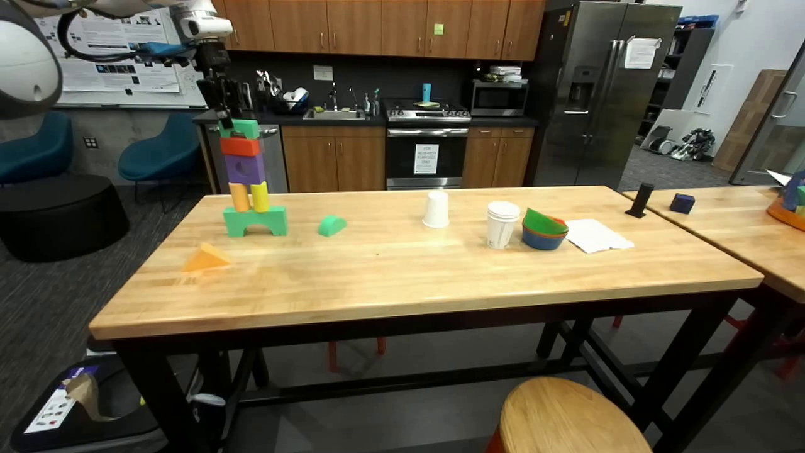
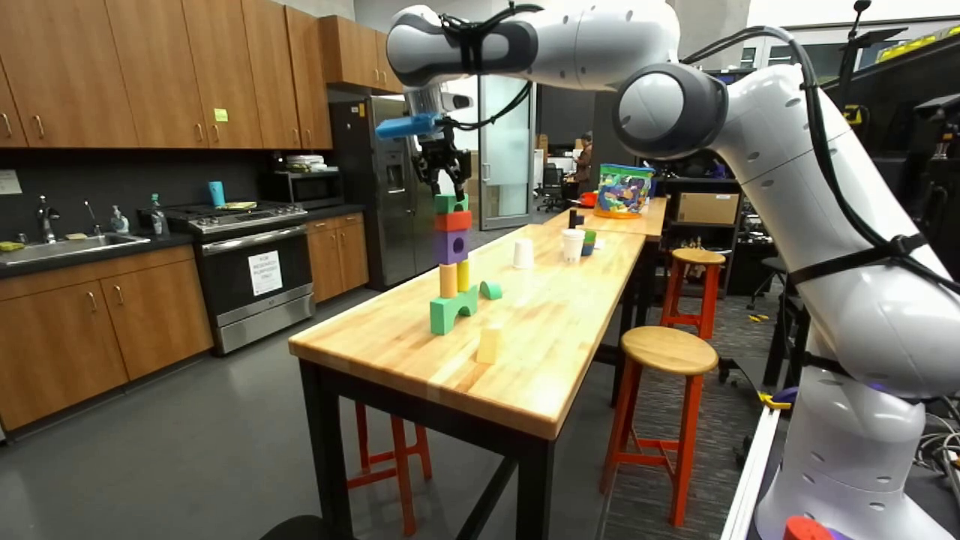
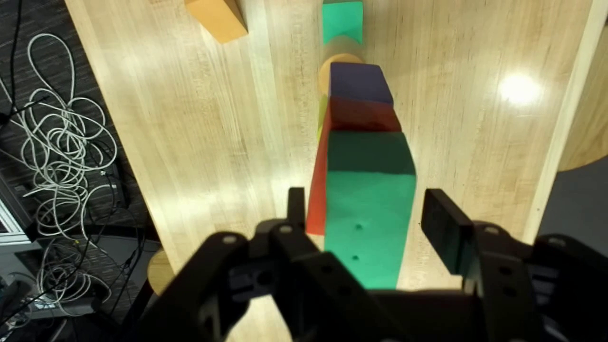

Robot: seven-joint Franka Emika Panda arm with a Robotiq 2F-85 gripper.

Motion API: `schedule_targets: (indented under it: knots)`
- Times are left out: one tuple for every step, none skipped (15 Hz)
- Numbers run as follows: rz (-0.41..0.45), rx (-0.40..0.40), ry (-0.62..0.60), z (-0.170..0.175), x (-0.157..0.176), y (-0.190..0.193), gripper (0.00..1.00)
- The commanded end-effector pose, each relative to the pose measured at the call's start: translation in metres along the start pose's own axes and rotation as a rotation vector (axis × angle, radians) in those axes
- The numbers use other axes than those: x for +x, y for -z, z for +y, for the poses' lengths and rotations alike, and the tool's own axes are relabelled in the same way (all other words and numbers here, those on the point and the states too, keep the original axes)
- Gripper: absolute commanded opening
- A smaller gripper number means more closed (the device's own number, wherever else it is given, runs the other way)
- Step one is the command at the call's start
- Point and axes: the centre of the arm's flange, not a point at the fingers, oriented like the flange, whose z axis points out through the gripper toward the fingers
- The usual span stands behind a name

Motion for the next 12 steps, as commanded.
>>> schedule_targets:
  knots:
    - [0.0,0.001,0.0,0.0,0.0001,0.0003,0.66]
    - [0.0,0.001,0.0,0.0,0.0001,0.0003,0.66]
    - [0.0,0.001,0.0,-0.0001,0.0001,0.0003,0.66]
    - [0.0,0.001,0.0,-0.0001,0.0,0.0002,0.66]
    - [0.0,0.001,0.0,-0.0001,0.0,0.0002,0.66]
    - [0.0,0.001,0.0,-0.0002,0.0,0.0002,0.66]
    - [0.0,0.001,0.0,-0.0002,0.0,0.0002,0.66]
    - [0.0,0.001,0.0,-0.0002,0.0,0.0002,0.66]
    - [0.0,0.001,0.0,-0.0002,0.0,0.0002,0.66]
    - [0.0,0.001,0.0,-0.0002,0.0,0.0002,0.66]
    - [0.0,0.001,0.0,-0.0002,0.0001,0.0002,0.91]
    - [-0.003,0.01,0.002,0.0018,-0.001,0.0029,0.92]
